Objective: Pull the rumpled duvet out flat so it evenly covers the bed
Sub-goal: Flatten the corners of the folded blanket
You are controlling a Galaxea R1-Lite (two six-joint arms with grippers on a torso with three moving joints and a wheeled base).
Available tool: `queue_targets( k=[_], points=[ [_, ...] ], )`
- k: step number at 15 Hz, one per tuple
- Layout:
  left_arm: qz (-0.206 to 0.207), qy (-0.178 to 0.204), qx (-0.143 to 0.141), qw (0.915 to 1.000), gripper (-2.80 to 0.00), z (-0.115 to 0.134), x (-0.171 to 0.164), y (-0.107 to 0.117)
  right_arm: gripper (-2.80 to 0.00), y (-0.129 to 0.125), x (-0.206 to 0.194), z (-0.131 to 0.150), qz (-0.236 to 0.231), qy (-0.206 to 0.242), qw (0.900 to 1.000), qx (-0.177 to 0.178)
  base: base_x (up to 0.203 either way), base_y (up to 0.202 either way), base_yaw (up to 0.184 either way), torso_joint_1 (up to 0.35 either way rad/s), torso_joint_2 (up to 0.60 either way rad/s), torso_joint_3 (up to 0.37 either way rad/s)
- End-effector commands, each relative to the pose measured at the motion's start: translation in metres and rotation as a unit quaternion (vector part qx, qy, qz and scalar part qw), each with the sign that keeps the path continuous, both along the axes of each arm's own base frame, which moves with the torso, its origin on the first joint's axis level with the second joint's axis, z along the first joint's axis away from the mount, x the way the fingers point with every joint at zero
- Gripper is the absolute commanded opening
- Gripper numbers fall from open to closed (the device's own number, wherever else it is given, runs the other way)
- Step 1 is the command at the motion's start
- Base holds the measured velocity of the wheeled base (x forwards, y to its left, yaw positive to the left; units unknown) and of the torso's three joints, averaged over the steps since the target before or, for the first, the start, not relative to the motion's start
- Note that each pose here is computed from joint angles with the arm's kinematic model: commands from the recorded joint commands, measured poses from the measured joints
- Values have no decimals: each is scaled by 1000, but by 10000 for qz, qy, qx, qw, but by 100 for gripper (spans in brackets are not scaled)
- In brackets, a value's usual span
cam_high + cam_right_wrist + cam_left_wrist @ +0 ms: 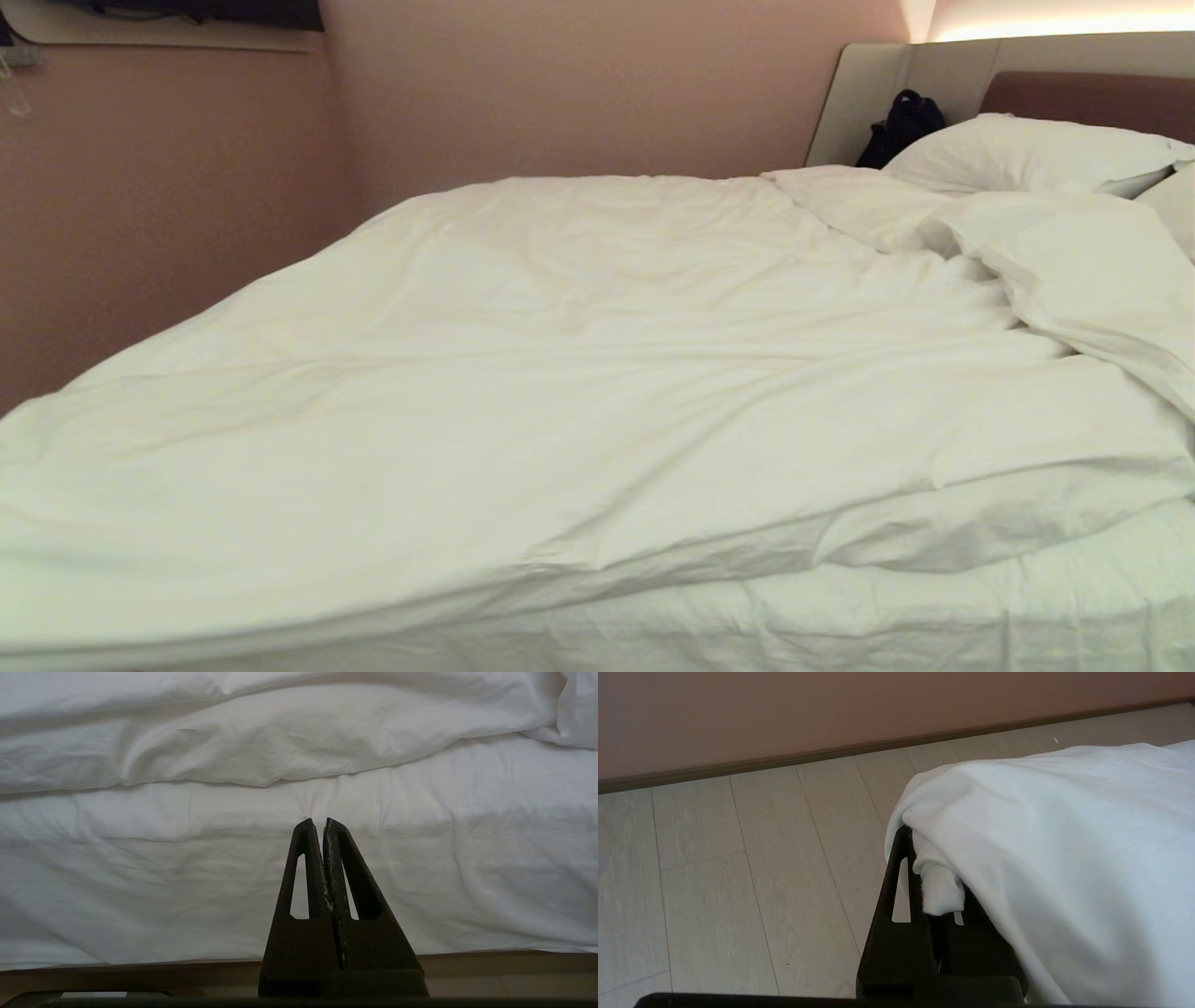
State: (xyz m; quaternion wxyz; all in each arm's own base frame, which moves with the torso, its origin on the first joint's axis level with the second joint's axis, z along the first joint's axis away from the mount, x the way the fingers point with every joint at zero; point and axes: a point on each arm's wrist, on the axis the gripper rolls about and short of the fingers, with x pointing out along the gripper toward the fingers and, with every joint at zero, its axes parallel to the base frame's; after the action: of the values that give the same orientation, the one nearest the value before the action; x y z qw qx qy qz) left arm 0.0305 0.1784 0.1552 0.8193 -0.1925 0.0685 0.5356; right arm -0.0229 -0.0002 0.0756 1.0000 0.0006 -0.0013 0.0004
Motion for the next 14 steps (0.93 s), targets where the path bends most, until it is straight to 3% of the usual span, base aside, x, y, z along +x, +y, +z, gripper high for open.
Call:
queue_targets(
  k=[1,6,14],
  points=[
    [80,-20,49,10000,-280,2,-3,0,-280,0,0,0,4,5,10000,1,0,0,0,0,0,0],
    [404,-239,-64,9989,-280,2,-10,2,-280,0,0,0,4,5,10000,1,0,0,0,0,0,0],
    [594,-247,-215,9977,-280,-4,-16,4,-280,0,0,0,4,5,10000,1,0,0,0,0,0,0]
  ],
)
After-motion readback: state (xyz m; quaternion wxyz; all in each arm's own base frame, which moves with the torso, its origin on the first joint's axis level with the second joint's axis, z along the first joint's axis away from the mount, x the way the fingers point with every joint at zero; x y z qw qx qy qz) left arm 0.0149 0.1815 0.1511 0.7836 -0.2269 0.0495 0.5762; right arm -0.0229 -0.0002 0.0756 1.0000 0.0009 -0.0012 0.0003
